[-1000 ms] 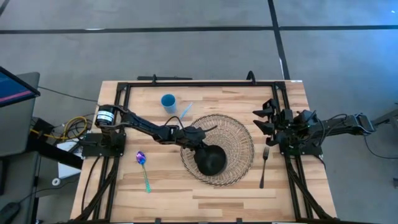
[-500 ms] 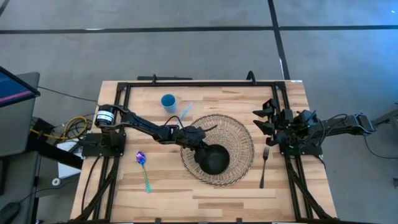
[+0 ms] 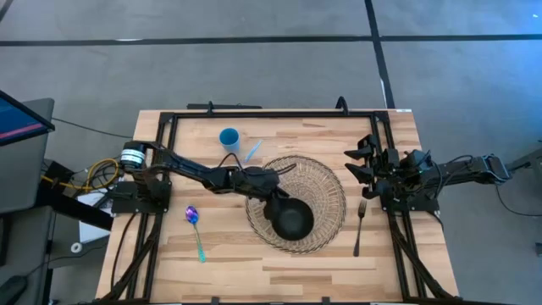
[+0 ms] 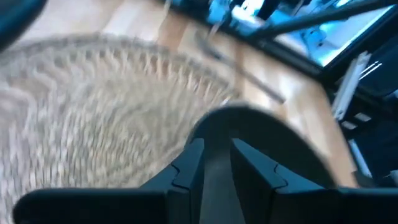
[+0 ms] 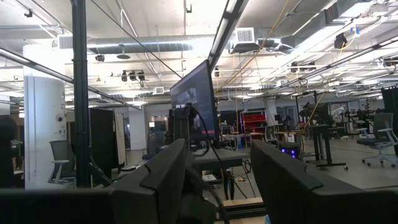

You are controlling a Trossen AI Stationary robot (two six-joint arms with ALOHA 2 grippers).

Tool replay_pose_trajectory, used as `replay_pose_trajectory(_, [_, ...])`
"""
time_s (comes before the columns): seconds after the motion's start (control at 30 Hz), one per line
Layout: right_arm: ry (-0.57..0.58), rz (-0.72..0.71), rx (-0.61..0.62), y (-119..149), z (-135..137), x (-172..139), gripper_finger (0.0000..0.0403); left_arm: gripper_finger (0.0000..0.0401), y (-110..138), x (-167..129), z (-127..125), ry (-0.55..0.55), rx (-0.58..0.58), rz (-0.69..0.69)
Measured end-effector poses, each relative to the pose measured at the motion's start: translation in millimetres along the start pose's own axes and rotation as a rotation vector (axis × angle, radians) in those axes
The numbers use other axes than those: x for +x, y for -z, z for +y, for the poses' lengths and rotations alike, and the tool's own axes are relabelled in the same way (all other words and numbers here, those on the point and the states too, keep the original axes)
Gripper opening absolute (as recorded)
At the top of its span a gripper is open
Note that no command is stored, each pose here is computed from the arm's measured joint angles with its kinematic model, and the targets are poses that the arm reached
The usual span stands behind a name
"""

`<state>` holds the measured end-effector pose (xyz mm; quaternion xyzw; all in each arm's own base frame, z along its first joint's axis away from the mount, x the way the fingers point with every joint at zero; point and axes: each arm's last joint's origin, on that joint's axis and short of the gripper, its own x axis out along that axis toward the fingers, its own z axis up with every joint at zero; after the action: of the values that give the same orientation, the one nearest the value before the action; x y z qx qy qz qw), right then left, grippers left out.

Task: Pick & Place Utensil
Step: Put the black fork into the black bowl

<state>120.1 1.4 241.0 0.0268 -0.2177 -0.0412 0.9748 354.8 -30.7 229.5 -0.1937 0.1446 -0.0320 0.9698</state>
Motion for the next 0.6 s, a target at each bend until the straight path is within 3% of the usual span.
replay_pose_trajectory(0.43, [0.0, 0.007, 0.0, 1, 0, 0, 0.0175, 0.0079, -45, -54, -19, 0.025, 0.163, -0.111])
replay_pose_trajectory(0.6, [0.002, 0.095, 0.04, 12, 1, 8, 0.0176, 0.0079, -56, -75, -21, 0.007, 0.168, -0.112])
